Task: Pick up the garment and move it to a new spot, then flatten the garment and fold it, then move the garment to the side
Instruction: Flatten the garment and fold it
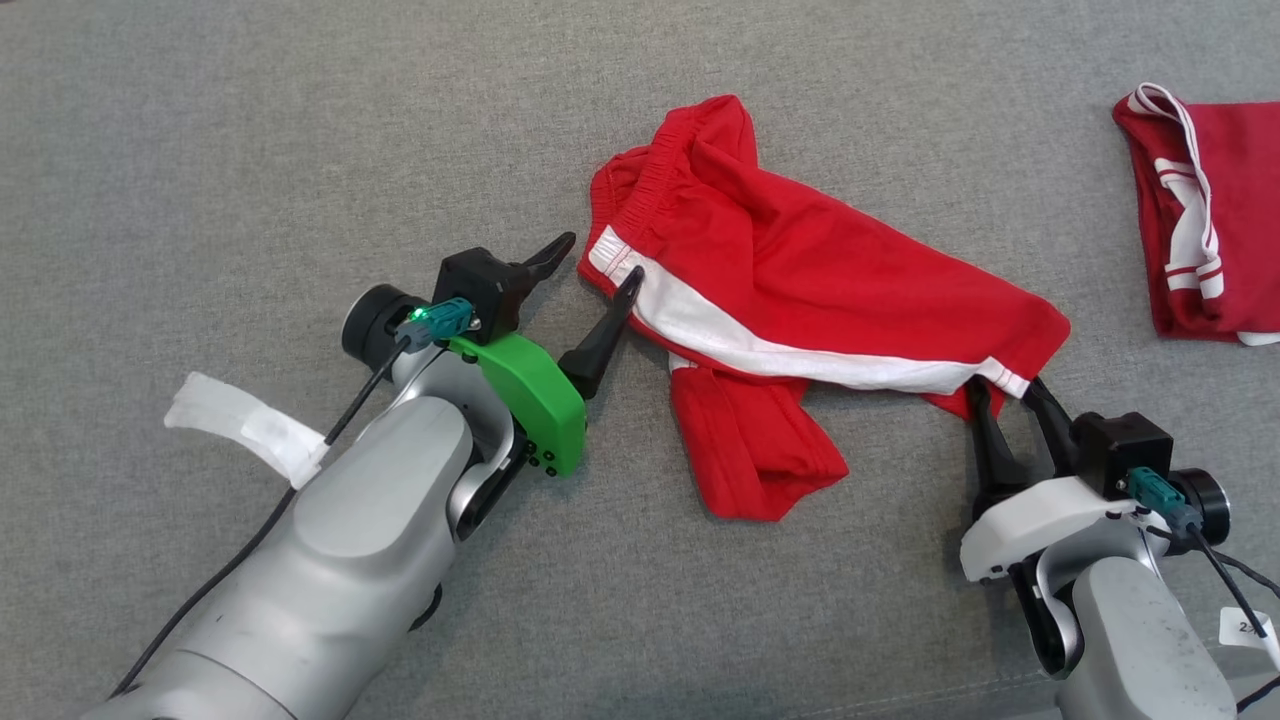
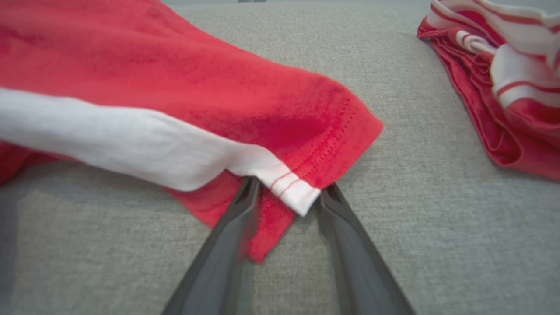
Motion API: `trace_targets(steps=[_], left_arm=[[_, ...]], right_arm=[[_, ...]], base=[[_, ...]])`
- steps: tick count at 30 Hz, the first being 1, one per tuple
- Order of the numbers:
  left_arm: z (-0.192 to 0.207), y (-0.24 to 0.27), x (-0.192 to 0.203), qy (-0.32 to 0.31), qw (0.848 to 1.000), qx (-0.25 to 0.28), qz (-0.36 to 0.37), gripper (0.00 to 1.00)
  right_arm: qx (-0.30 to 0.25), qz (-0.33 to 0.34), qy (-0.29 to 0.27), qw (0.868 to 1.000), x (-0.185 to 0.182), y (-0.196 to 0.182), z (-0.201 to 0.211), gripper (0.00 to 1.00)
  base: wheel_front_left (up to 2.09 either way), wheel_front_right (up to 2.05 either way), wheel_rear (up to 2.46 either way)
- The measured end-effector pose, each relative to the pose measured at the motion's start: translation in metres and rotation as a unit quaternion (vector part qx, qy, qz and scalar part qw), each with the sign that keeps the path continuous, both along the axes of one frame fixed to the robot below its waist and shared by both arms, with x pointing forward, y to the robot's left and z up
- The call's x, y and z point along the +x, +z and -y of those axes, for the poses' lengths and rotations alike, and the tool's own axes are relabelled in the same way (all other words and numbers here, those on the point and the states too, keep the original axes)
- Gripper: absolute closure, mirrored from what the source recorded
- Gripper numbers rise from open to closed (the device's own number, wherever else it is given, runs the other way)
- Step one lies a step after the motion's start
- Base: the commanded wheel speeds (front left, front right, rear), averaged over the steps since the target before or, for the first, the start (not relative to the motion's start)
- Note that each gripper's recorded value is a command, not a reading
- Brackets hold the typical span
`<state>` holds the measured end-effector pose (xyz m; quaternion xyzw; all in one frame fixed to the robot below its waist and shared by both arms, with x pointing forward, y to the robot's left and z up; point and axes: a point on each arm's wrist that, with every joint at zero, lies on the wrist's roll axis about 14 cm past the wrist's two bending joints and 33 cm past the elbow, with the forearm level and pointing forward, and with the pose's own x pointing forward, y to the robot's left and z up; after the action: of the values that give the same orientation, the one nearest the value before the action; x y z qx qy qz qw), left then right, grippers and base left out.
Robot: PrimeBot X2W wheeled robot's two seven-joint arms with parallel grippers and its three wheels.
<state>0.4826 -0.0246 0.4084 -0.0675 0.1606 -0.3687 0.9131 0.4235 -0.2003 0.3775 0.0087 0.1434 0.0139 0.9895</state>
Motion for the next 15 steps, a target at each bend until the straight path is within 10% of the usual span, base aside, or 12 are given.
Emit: trace_targets(steps=[8, 11, 15], left_arm=[[0.006, 0.001, -0.002, -0.015, 1.000, -0.004, -0.006, 0.00], [0.008, -0.004, -0.004, -0.017, 1.000, -0.003, -0.015, 0.41], [0.014, -0.007, -0.007, -0.028, 0.999, -0.002, -0.020, 0.53]], right_arm=[[-0.002, 0.000, 0.000, 1.000, -0.001, 0.001, 0.003, 0.63], [-0.002, 0.000, 0.001, 1.000, -0.002, 0.001, 0.003, 0.65], [-0.004, 0.001, 0.002, 1.000, -0.003, 0.003, 0.003, 0.64]], base=[[0.00, 0.00, 0.00], [0.00, 0.00, 0.00], [0.00, 0.00, 0.00]])
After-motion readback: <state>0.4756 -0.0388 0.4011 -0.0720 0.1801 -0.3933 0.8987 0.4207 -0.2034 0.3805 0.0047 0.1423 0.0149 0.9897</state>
